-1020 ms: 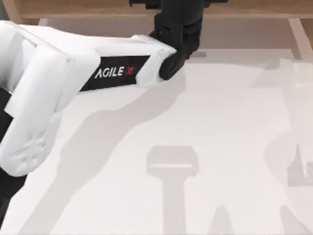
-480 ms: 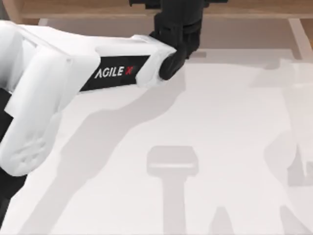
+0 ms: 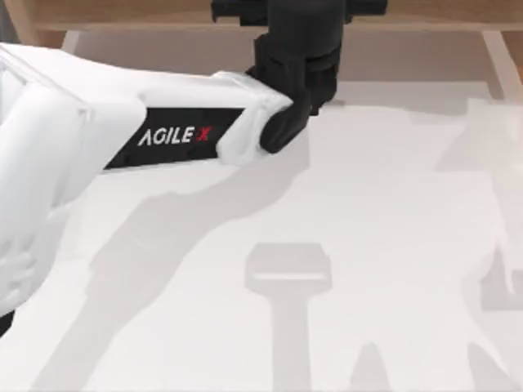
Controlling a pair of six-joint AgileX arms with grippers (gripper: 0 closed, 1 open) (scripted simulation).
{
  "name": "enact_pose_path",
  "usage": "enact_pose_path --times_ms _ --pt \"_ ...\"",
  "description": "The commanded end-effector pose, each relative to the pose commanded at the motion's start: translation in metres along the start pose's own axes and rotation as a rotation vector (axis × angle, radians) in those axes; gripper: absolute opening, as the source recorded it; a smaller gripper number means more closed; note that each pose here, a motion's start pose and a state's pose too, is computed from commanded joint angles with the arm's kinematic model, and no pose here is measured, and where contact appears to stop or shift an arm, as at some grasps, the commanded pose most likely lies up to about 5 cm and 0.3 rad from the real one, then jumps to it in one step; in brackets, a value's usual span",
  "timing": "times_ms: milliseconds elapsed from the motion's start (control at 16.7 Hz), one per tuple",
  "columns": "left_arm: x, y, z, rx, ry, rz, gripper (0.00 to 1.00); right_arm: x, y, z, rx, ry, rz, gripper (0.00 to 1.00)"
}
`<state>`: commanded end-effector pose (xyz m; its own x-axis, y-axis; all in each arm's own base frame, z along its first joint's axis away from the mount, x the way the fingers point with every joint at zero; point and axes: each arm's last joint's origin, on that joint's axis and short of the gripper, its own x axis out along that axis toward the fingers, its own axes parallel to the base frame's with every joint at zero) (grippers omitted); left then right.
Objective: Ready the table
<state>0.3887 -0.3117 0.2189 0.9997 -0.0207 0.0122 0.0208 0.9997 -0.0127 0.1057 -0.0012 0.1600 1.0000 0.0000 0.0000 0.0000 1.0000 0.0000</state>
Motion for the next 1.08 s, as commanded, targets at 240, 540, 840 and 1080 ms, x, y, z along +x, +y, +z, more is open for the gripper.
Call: enact_pose_path --times_ms 240,540,840,1080 --pt "0.0 0.002 0.0 0.004 0.002 0.004 0.0 0.0 0.0 0.0 0.0 0.0 0.0 1.0" --pt "-0.009 0.013 0.008 0.045 0.003 -0.067 0.0 0.0 0.0 0.0 0.0 0.0 0.0 1.0" --pt "-0.038 0.034 0.017 0.173 -0.004 -0.344 0.0 0.0 0.0 0.0 0.0 0.0 0.0 1.0" --pt "-0.061 0.06 0.02 0.296 -0.048 -0.581 0.0 0.0 0.0 0.0 0.0 0.0 0.0 1.0"
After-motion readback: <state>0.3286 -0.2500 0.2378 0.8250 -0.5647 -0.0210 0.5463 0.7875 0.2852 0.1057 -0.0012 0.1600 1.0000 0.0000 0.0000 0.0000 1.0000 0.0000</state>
